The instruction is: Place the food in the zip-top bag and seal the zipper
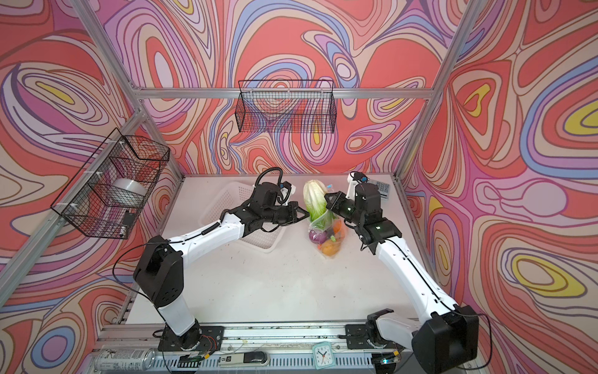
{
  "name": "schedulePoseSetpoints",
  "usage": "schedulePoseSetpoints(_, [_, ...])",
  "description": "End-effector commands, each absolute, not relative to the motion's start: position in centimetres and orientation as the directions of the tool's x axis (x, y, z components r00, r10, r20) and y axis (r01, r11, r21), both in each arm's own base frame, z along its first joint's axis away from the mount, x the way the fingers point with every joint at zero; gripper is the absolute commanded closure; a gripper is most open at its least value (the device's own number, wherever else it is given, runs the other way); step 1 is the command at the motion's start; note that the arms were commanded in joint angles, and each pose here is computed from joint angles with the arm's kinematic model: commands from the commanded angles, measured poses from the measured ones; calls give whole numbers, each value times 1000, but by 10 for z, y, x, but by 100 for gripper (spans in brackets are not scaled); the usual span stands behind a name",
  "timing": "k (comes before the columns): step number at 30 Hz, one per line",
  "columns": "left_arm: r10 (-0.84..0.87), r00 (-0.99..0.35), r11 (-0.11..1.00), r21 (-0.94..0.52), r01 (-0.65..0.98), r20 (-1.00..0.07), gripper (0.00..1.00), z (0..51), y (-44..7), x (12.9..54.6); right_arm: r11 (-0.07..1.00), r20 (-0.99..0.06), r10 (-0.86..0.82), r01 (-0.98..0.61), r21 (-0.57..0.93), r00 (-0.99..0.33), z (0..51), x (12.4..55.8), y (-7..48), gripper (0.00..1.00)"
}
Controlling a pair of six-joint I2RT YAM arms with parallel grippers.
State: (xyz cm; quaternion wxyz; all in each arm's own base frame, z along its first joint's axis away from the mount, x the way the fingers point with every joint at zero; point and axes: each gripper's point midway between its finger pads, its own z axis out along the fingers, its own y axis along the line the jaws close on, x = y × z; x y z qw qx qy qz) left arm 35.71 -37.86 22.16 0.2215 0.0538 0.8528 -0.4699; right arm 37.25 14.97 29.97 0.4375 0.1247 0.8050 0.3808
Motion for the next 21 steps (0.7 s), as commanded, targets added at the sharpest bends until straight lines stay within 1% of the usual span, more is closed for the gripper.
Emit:
schedulePoseSetpoints(1, [-108,-793,625,-662,415,-599,100,272,-354,368,702,-633,524,-132,700,-570,298,371,144,100])
schedulePoseSetpoints(4, [-68,-719,687,-555,469,-692,100,298,-339,371,716,-637,525,-112,689,-565,294,372,140,100])
schedulePoseSetpoints(7, [-65,-669,697,-513,501,-741,100,320,-333,372,727,-637,525,-92,681,-565,288,373,138,100])
schedulePoseSetpoints(11, [-80,-637,702,-497,510,-766,100,333,-329,372,729,-634,523,-87,679,-569,285,374,138,100])
schedulePoseSetpoints(15, [-86,-633,714,-491,500,-769,100,329,-327,374,742,-643,520,-76,666,-563,284,376,135,100])
schedulePoseSetpoints(19, [-79,-622,737,-465,490,-779,100,328,-321,375,779,-667,503,-45,625,-550,281,378,127,100])
schedulePoseSetpoints(21, [-76,-613,745,-454,490,-786,100,329,-319,376,787,-680,501,-46,616,-536,286,378,124,100])
